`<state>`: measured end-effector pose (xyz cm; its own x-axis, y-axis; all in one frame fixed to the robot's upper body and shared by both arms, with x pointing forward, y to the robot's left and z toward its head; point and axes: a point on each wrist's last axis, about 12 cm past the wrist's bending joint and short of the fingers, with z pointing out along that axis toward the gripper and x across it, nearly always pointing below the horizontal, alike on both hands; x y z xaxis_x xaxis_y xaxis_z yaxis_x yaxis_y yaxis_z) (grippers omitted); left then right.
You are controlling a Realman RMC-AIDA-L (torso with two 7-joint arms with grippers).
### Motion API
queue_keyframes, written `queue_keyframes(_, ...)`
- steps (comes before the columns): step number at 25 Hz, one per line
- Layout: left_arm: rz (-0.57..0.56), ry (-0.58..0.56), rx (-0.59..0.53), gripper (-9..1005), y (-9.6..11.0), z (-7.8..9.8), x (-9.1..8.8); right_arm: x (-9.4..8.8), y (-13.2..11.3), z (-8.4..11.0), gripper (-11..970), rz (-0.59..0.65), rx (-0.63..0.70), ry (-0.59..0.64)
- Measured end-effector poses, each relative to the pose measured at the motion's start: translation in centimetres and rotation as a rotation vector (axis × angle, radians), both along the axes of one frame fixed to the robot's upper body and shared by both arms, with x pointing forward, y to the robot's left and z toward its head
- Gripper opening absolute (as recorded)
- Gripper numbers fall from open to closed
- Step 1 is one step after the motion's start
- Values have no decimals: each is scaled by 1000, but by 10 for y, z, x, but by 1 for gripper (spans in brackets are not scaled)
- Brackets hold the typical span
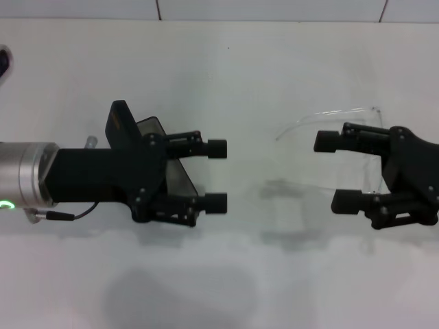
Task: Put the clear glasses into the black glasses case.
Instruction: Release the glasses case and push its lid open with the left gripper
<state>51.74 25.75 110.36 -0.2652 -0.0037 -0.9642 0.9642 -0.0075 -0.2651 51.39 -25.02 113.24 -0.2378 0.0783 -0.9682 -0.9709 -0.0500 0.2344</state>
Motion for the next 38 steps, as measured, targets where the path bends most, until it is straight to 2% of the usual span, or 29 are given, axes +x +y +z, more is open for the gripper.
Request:
queue_keyframes(4,95,11,-69,874,4,3,3,-2,-7,-1,872,-55,39,-14)
queue_keyframes(8,230,36,-171,874,11,14,14,-9,-21,-4,872,-153,94,-48)
queue_keyframes(12,302,30,-135,862,7,27,24,-24,-46,-7,872,-303,170,-97)
queue_keyframes(14,319,35,-72,850,-3,35,30,-32,-62,-8,872,-382,195,-111)
queue_keyframes(17,371,46,102,833,-24,55,41,-41,-77,-9,872,-442,208,-121)
queue_keyframes(18,371,46,102,827,-24,55,41,-41,-77,-9,872,-442,208,-121)
queue_keyframes(19,402,28,223,821,-36,68,44,-46,-84,-9,872,-464,208,-124)
queue_keyframes(20,445,-11,395,815,-46,79,46,-50,-90,-10,872,-482,204,-128)
queue_keyframes(21,463,-22,433,809,-49,84,46,-52,-91,-11,872,-489,204,-131)
queue_keyframes(23,564,-49,598,798,-50,101,48,-52,-92,-12,872,-494,203,-133)
queue_keyframes(25,632,-54,660,788,-48,113,48,-53,-92,-13,872,-500,201,-142)
queue_keyframes(29,734,-52,704,767,-48,136,45,-55,-93,-15,872,-517,194,-158)
queue_keyframes(31,792,-52,777,757,-50,145,42,-55,-93,-15,872,-518,192,-164)
queue_keyframes(35,849,28,908,736,-56,152,38,-53,-96,-13,872,-523,184,-186)
queue_keyframes(38,842,99,972,721,-60,148,34,-50,-95,-12,871,-528,179,-197)
